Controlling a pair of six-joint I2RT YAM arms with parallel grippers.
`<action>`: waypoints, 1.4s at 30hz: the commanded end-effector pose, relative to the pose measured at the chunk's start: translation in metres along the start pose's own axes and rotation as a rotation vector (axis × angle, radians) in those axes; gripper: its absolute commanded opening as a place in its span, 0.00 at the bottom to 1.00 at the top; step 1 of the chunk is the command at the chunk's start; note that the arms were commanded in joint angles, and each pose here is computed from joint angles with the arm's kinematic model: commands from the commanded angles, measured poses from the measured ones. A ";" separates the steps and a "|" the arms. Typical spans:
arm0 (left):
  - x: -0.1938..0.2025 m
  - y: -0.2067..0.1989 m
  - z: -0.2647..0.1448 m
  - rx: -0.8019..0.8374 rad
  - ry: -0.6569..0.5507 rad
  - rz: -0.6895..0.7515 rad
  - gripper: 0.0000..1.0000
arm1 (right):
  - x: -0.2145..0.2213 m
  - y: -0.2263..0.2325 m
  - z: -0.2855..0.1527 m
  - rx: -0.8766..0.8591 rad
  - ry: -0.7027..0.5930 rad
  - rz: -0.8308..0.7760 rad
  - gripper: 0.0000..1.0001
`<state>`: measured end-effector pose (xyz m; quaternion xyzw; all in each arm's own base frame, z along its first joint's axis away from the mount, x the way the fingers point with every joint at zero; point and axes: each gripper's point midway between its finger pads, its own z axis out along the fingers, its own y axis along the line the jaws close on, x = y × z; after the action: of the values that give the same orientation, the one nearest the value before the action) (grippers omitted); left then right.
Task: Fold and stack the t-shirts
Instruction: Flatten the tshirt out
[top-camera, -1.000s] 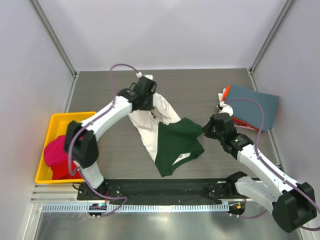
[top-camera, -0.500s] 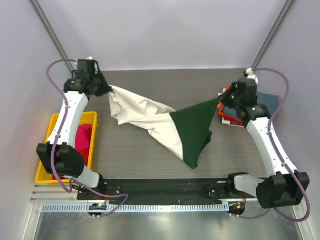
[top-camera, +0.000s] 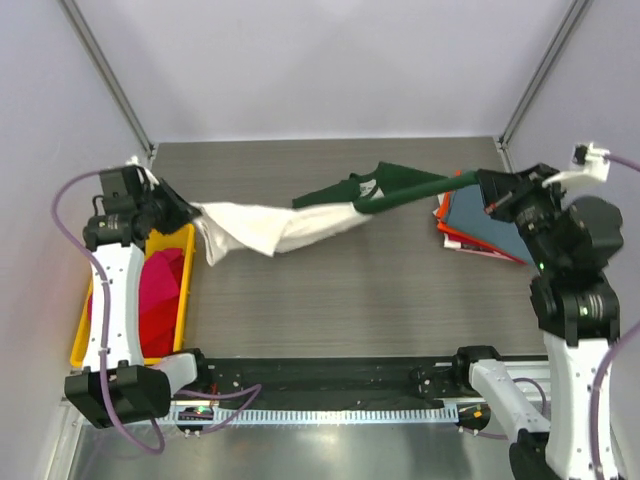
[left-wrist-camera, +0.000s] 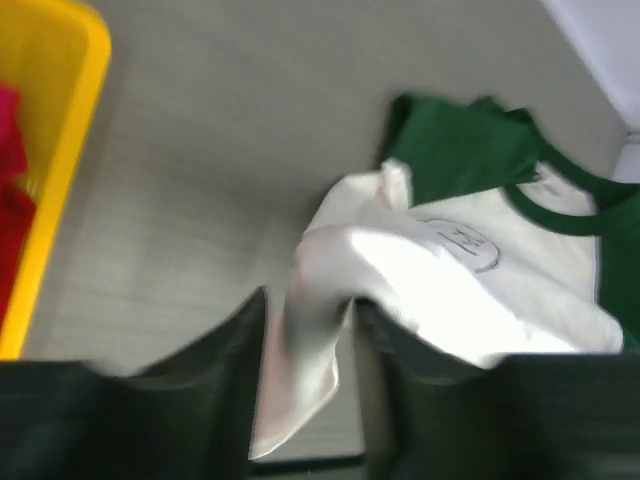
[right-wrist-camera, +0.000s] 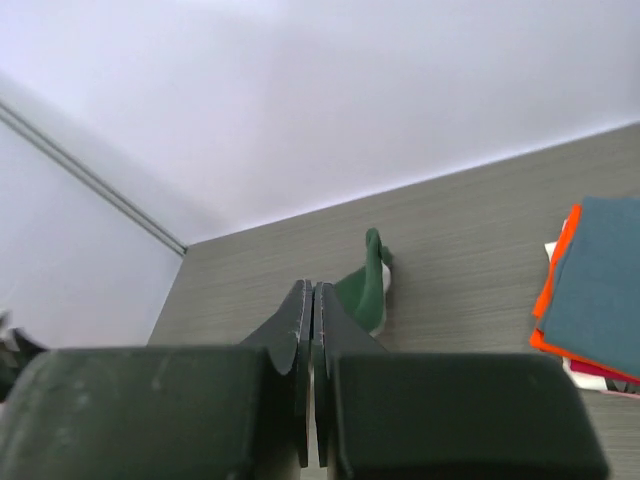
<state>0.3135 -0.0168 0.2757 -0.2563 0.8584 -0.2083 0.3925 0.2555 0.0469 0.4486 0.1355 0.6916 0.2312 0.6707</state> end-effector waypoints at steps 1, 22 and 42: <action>0.048 0.013 0.018 0.040 0.147 -0.070 0.49 | -0.013 0.015 -0.036 -0.067 -0.075 -0.050 0.01; 0.258 -0.073 0.002 0.174 0.418 0.483 0.78 | 0.166 -0.079 -0.062 0.160 0.308 0.124 0.01; 0.403 -0.076 0.050 0.038 0.625 0.655 0.46 | 0.176 -0.092 -0.073 0.206 0.302 0.125 0.01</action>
<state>0.1394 -0.3024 0.0501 0.1169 0.9743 -0.1273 0.1445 0.1806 0.0493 0.2457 0.2037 0.8005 0.2220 0.5180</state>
